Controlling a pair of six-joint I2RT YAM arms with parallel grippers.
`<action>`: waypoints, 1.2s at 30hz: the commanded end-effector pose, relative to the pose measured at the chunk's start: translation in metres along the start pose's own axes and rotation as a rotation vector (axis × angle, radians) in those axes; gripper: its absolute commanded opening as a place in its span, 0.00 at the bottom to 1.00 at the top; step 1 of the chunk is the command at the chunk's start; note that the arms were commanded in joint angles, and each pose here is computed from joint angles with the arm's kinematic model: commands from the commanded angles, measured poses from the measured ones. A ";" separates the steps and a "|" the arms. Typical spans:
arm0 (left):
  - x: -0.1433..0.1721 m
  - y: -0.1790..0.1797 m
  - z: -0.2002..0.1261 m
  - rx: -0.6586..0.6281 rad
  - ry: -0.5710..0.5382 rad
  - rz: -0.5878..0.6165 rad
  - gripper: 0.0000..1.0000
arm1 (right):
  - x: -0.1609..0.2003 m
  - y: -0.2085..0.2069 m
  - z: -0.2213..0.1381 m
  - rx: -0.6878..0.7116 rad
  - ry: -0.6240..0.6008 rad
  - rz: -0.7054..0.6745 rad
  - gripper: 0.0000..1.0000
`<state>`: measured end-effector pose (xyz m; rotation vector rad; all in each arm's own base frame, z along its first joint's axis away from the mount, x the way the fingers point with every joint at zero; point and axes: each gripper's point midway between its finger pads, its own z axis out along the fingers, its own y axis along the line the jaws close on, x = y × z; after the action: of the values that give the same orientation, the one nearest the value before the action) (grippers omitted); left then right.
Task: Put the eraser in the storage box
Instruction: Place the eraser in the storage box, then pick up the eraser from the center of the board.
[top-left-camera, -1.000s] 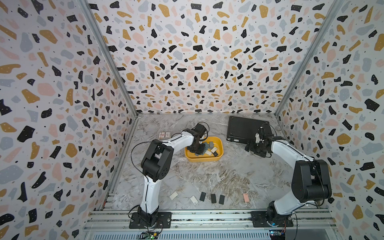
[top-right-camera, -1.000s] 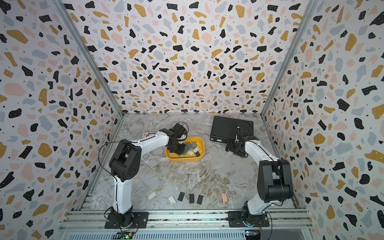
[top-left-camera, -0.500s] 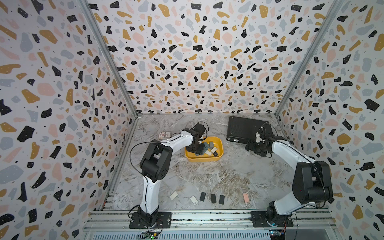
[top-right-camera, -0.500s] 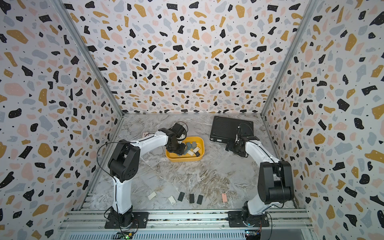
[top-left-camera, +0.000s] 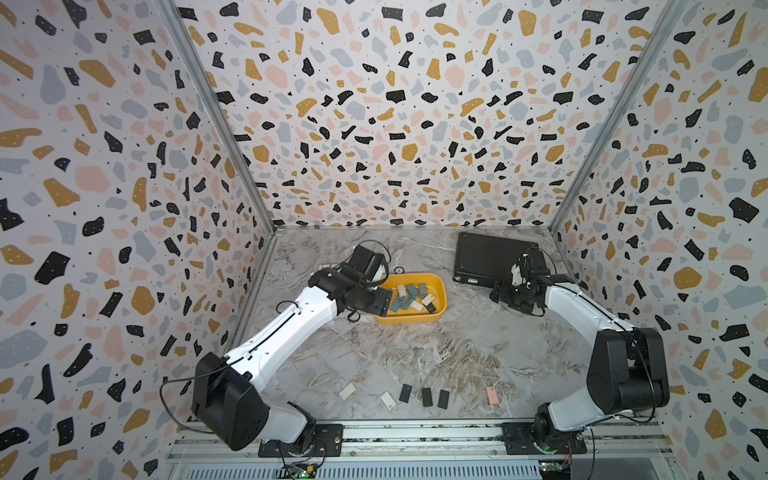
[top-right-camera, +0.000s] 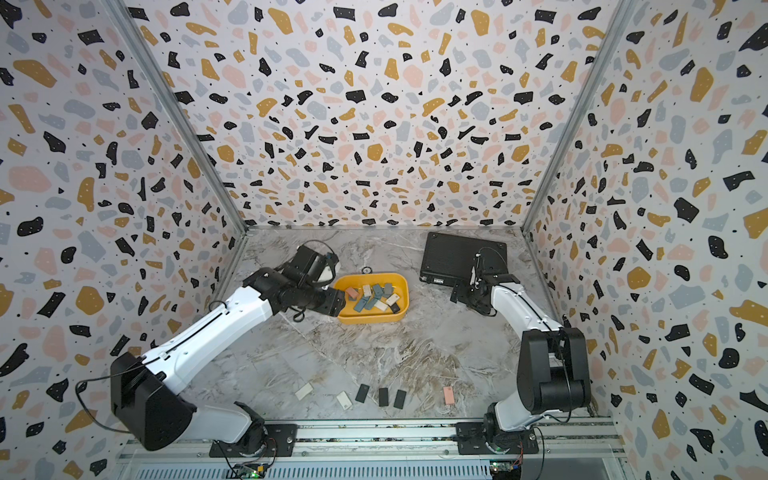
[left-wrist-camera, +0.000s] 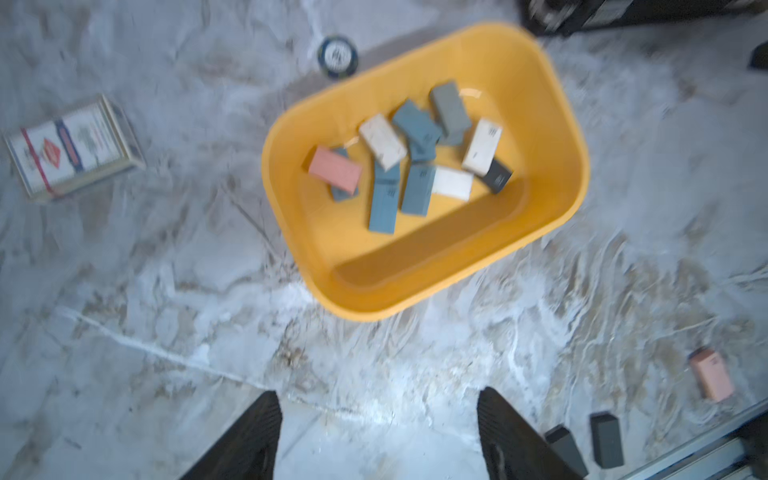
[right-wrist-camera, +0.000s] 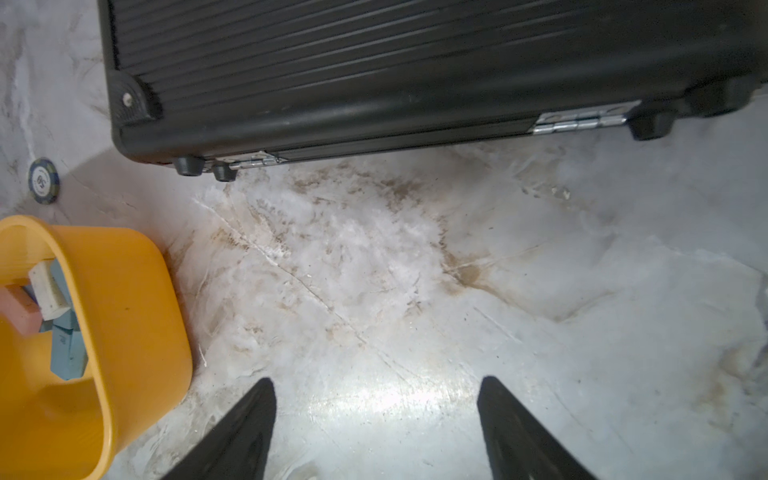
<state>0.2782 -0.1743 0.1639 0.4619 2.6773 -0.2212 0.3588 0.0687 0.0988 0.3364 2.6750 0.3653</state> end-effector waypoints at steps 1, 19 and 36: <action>0.055 0.013 0.014 -0.064 0.134 -0.085 0.75 | 0.006 0.018 -0.010 -0.020 -0.015 -0.063 0.79; 0.038 0.020 0.043 -0.082 -0.110 -0.180 0.86 | 0.139 0.027 -0.046 0.167 0.118 -0.302 0.77; -0.011 0.035 0.003 -0.012 -0.368 -0.218 0.99 | 0.245 -0.012 -0.065 0.308 0.122 -0.392 0.76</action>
<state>0.2931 -0.1458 0.1457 0.0989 2.4255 -0.3058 0.1153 0.1222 0.0647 -0.2203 2.8320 -0.1215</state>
